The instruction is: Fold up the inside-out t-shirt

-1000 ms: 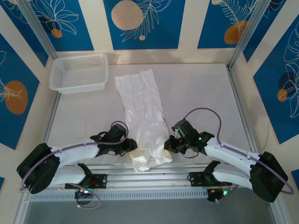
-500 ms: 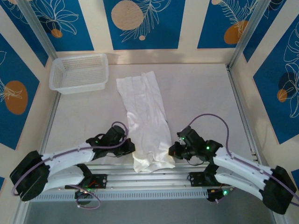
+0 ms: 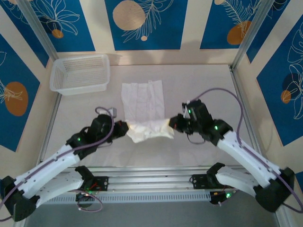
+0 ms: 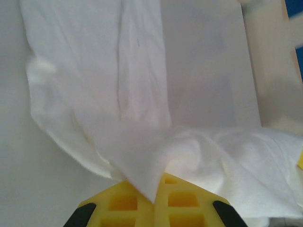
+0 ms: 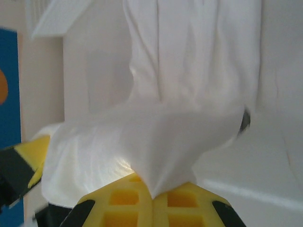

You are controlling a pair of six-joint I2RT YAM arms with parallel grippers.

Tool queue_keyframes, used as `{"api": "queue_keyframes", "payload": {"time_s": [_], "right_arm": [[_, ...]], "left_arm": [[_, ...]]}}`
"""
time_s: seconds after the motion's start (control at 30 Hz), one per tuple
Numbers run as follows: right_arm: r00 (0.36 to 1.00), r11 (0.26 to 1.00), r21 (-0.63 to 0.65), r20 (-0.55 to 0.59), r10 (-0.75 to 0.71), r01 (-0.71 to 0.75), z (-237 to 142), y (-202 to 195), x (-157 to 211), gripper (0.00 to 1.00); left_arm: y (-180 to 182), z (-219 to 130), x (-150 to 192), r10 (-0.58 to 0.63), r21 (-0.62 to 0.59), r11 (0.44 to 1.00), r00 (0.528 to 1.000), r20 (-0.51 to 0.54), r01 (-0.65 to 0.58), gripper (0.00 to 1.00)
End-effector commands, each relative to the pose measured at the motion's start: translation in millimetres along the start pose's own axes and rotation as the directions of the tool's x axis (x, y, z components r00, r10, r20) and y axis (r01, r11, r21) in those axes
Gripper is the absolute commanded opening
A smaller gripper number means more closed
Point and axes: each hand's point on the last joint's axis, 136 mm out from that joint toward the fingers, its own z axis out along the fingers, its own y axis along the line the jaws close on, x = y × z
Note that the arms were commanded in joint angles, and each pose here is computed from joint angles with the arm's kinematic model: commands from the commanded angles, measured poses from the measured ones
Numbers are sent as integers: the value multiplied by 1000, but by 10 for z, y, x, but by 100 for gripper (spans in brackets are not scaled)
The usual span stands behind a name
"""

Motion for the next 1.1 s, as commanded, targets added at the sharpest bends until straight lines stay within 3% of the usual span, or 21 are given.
{"api": "queue_keyframes", "payload": {"time_s": [0.0, 0.2, 0.33, 0.53, 0.57, 0.6, 0.63, 0.73, 0.77, 0.83, 0.9, 0.93, 0.97, 1.0, 1.07], "right_arm": [[994, 998, -27, 96, -55, 58, 98, 256, -601, 0], [993, 997, -24, 94, -69, 72, 526, 485, -1270, 0], [995, 998, 3, 79, -66, 66, 857, 453, -1600, 0], [995, 996, 38, 63, -81, 79, 1354, 276, -2026, 0], [995, 996, 42, 50, -83, 81, 1435, 249, -2067, 0], [997, 996, 53, 27, -74, 73, 1553, 185, -2093, 4], [997, 996, 55, 5, -71, 70, 1658, 150, -2127, 14], [993, 990, 83, -3, -118, 118, 1833, 90, -2358, 36], [992, 986, 111, 11, -127, 125, 1829, 56, -2467, 39], [991, 986, 108, 20, -132, 129, 1773, 54, -2593, 45], [988, 986, 84, 34, -150, 147, 1633, 76, -2661, 49], [987, 985, 82, 39, -153, 149, 1565, 61, -2664, 55], [987, 985, 76, 38, -155, 152, 1524, 31, -2622, 93], [987, 986, 65, 38, -155, 153, 1460, 1, -2560, 100], [991, 990, 32, 7, -136, 136, 1411, -102, -2282, 99]], "left_arm": [[60, 199, -565, 40, -58, 998, 995, 94, -35, 0], [250, 758, -1151, 6, -105, 995, 996, 92, 4, 0], [540, 1170, -1336, -63, -154, 985, 994, 85, 75, 0], [922, 1517, -1577, -83, -254, 961, 991, 105, 108, 0], [963, 1583, -1598, -83, -259, 960, 992, 95, 105, 7], [984, 1662, -1653, -70, -259, 962, 994, 85, 90, 22], [998, 1751, -1687, -48, -263, 963, 997, 64, 63, 37], [988, 1940, -1807, 16, -238, 971, 998, 59, -1, 65], [1000, 1956, -1849, 13, -222, 975, 997, 81, 5, 74], [995, 1939, -1925, -10, -180, 983, 995, 104, 28, 86], [913, 1858, -1972, 2, -136, 991, 995, 104, 13, 90], [858, 1790, -1968, 21, -123, 992, 995, 97, -9, 92], [828, 1731, -1932, 33, -118, 993, 996, 87, -22, 92], [802, 1666, -1855, 35, -104, 994, 997, 73, -27, 93], [792, 1533, -1654, 25, -83, 996, 998, 50, -20, 93]]}}
